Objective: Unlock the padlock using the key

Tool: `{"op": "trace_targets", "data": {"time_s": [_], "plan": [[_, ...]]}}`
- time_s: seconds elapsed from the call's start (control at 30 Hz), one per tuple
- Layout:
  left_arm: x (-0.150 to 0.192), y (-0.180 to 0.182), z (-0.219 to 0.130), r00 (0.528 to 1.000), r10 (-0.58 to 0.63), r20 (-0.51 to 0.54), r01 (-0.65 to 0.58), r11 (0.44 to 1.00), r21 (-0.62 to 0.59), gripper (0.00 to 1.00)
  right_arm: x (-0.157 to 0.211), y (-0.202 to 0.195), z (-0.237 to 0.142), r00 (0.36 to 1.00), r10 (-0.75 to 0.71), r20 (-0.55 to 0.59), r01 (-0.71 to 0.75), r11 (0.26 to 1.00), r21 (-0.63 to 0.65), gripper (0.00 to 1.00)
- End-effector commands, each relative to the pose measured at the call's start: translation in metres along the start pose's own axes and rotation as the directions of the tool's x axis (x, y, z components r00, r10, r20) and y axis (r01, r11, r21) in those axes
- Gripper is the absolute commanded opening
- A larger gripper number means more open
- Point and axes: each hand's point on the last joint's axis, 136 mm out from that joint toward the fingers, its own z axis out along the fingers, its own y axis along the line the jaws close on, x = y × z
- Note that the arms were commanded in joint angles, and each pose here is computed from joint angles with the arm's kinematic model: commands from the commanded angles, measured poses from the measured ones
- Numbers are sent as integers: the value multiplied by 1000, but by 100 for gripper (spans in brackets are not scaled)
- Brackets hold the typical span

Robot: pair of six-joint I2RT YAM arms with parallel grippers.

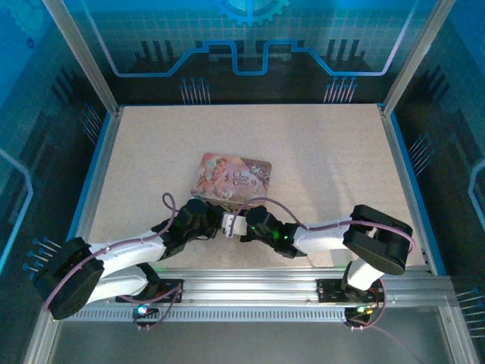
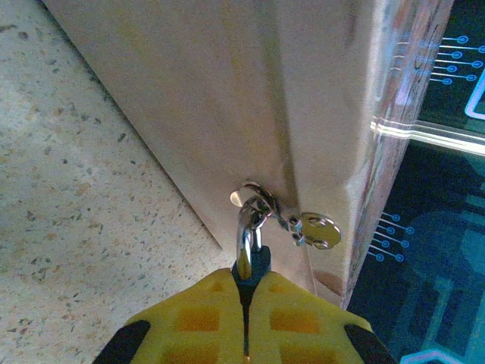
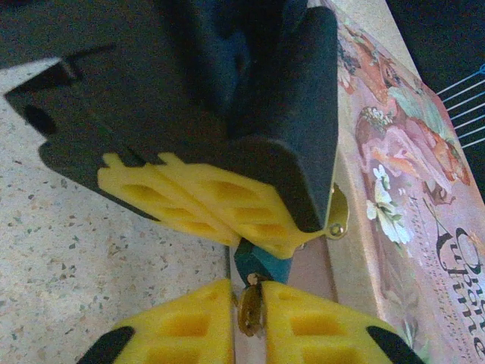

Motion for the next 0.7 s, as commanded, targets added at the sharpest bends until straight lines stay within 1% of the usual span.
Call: {"op": "trace_targets", "data": {"time_s": [0.0,0.2,0.43,0.57,0.67], "plan": [[5,-35,-6,1000,-4,-19,6,995,104,0,-15,-6,3,999,22,36,-23,999,29,12],[5,-35,-5,1000,-4,-20,7,995,102,0,-13,-9,3,999,35,26,-36,998,46,0],[6,-35,-5,1000,-5,-23,8,995,100,0,-13,-12,3,998,55,23,-56,997,61,0],[6,-35,-4,1000,-7,-24,9,995,99,0,-15,-15,3,994,106,23,-108,992,65,0],[6,-36,-4,1000,-4,-25,7,995,100,0,-20,-18,2,984,174,32,-175,983,55,0]]}}
